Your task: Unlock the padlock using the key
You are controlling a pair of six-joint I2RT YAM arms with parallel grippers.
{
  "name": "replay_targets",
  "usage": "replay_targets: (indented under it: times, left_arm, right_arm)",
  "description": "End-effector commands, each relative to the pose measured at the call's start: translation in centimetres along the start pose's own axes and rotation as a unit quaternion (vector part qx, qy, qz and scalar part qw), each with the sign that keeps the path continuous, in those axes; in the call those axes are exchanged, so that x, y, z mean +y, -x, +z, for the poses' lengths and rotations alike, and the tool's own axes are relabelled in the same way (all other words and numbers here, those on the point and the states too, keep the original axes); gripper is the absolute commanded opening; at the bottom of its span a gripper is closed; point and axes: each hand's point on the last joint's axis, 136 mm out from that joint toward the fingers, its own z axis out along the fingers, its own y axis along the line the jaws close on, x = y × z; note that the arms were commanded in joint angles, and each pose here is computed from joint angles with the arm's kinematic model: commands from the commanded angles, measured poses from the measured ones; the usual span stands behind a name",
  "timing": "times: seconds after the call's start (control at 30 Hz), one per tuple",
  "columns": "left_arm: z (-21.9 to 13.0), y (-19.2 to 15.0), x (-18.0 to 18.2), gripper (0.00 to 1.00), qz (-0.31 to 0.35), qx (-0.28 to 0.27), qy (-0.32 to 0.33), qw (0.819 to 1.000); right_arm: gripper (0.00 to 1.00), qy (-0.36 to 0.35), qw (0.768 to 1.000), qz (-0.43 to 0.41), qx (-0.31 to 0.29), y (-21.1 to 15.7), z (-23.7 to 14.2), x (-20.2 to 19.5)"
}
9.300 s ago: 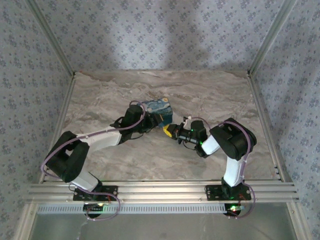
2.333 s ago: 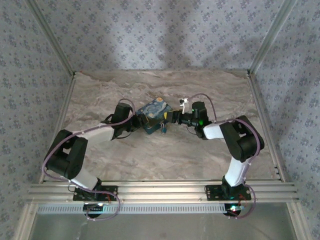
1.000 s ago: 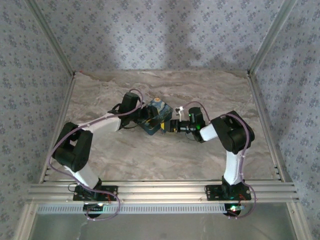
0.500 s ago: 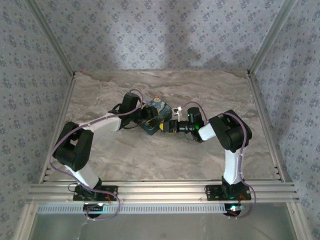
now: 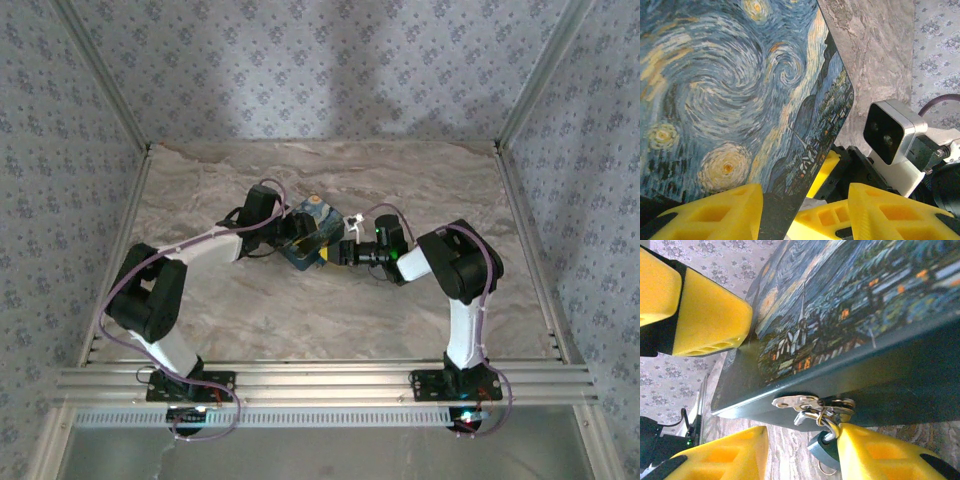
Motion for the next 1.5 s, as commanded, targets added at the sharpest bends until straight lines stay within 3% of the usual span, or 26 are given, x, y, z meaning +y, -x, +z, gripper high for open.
replay_targets:
  times: [0.0,0.3,0.8,1.47]
  left_arm:
    - [0.3,-0.3,-0.1,0.48,-0.001,0.007,0.003,1.0]
    - [0.3,-0.3,0.1,0.48,-0.001,0.005,0.005,1.0]
    - [0.1,-0.4,0.4,0.48,-0.002,0.002,0.01,1.0]
    - [0.2,-2.1,1.8,0.48,0.001,0.01,0.025,1.0]
  right_arm:
    - [0.39,0.011,1.0,-0.003,0.009,-0.5,0.4,0.2]
    - [0.28,-0.002,1.0,-0.002,0.003,-0.2,0.5,-0.2]
    - [0.0,-0.025,1.0,0.015,-0.009,-0.3,0.2,-1.1]
    - [0.0,-0.021,0.99,0.098,-0.096,2.1,-1.6,-1.4]
